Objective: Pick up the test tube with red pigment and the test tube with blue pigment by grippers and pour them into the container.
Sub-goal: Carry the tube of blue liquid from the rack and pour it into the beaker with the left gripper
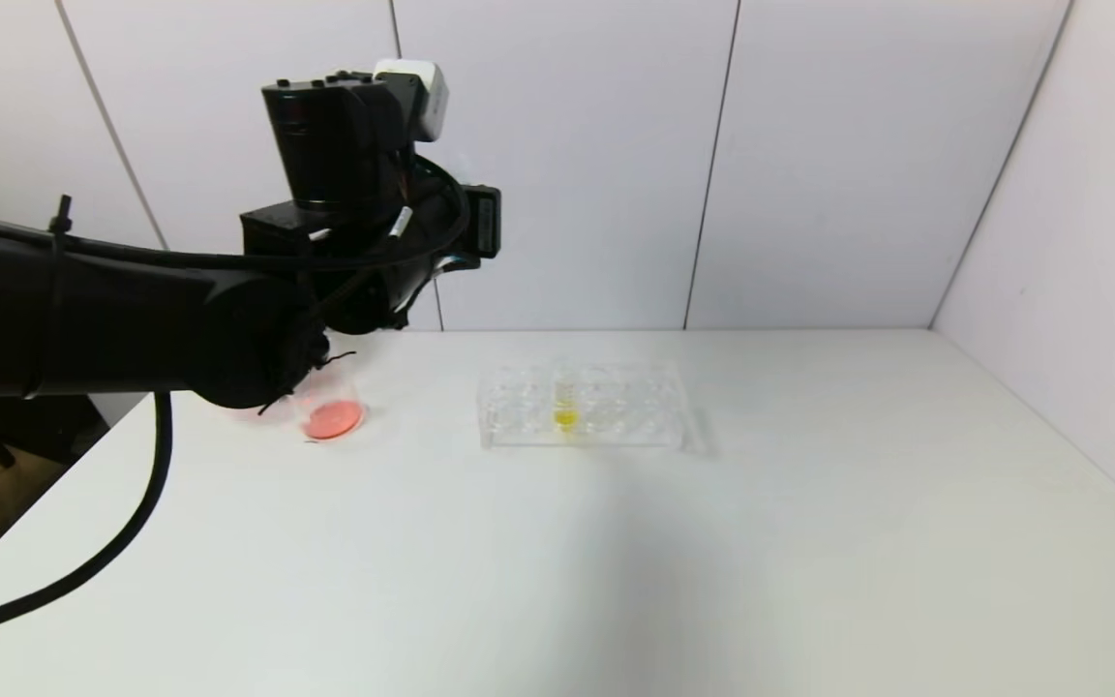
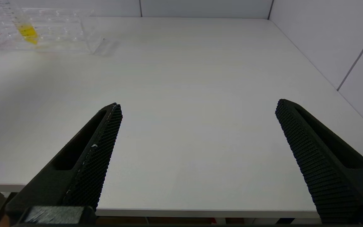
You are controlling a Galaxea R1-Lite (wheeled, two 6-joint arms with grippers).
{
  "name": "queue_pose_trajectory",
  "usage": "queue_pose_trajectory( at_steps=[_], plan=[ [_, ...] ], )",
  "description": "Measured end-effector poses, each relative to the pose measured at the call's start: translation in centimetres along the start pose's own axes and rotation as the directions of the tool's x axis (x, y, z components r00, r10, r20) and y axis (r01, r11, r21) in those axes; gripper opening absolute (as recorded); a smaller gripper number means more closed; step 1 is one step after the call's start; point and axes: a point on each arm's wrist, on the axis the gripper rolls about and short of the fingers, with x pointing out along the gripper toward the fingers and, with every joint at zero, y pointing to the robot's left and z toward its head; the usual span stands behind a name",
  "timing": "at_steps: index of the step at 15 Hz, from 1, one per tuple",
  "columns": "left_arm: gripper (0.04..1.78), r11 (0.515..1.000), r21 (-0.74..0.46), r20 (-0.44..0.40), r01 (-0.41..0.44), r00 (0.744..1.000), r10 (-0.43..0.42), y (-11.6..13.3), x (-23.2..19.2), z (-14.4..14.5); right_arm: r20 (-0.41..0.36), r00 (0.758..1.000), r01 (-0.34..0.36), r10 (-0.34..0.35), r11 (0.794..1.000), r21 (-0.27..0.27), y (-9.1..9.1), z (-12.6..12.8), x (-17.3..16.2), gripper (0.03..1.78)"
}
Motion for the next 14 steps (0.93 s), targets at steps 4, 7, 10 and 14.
queue_pose_trajectory(
  at_steps=[4,7,10,14],
  plan=[
    [0.47,0.997,0.009,-0.016,-0.071,0.997,0.071,3.1,-0.2,0.0,0.0,1.0,0.0,0.0,1.0,0.0,0.0,0.0,0.0,1.77],
    [0.47,0.993,0.024,-0.047,-0.112,0.992,0.113,5.1,-0.7,-0.4,0.0,1.0,0.0,0.0,1.0,0.0,0.0,0.0,0.0,1.77],
    [0.47,0.987,0.036,-0.071,-0.155,0.985,0.157,6.9,-1.2,-0.8,0.0,1.0,0.0,0.0,1.0,0.0,0.0,0.0,0.0,1.77],
    [0.47,0.978,0.044,-0.089,-0.204,0.974,0.207,9.4,-2.0,-1.2,0.0,1.0,0.0,0.0,1.0,0.0,0.0,0.0,0.0,1.77]
  ],
)
